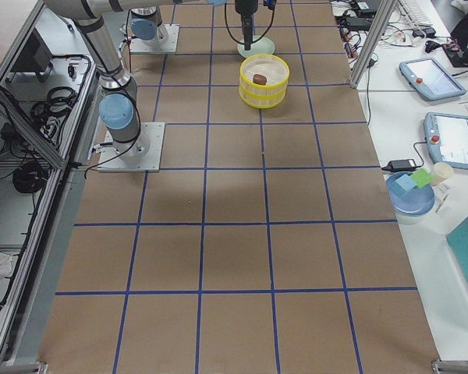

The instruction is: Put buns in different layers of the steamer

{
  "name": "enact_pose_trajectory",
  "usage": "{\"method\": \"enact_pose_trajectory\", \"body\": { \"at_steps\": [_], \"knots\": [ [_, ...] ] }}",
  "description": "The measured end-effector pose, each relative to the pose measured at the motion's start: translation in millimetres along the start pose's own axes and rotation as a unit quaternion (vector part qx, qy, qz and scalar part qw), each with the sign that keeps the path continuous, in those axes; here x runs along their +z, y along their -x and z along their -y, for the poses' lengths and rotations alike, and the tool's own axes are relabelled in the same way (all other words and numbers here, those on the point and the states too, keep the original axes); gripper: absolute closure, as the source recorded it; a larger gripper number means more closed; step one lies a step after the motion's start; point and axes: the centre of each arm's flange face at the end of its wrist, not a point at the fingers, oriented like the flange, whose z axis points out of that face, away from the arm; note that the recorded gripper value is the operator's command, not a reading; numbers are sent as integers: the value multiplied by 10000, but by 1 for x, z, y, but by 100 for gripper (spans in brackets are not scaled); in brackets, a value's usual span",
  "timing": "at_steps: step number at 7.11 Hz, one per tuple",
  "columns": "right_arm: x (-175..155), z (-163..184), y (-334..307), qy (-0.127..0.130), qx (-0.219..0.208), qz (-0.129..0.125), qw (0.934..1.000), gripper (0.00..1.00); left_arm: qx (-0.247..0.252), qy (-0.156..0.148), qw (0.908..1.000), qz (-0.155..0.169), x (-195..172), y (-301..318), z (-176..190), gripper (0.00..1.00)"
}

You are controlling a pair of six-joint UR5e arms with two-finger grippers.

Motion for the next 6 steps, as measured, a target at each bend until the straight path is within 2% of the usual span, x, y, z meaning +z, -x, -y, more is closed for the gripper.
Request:
{"method": "enact_pose_trajectory", "body": {
  "at_steps": [3,6],
  "knots": [
    [-9,23,-19,-103,241,118,9996,0,-55,-283,9996,27,-52,11,-21,0],
    [-3,19,-25,-5,299,156,9994,0,-76,-266,9996,19,-88,12,-57,0]
  ]
}}
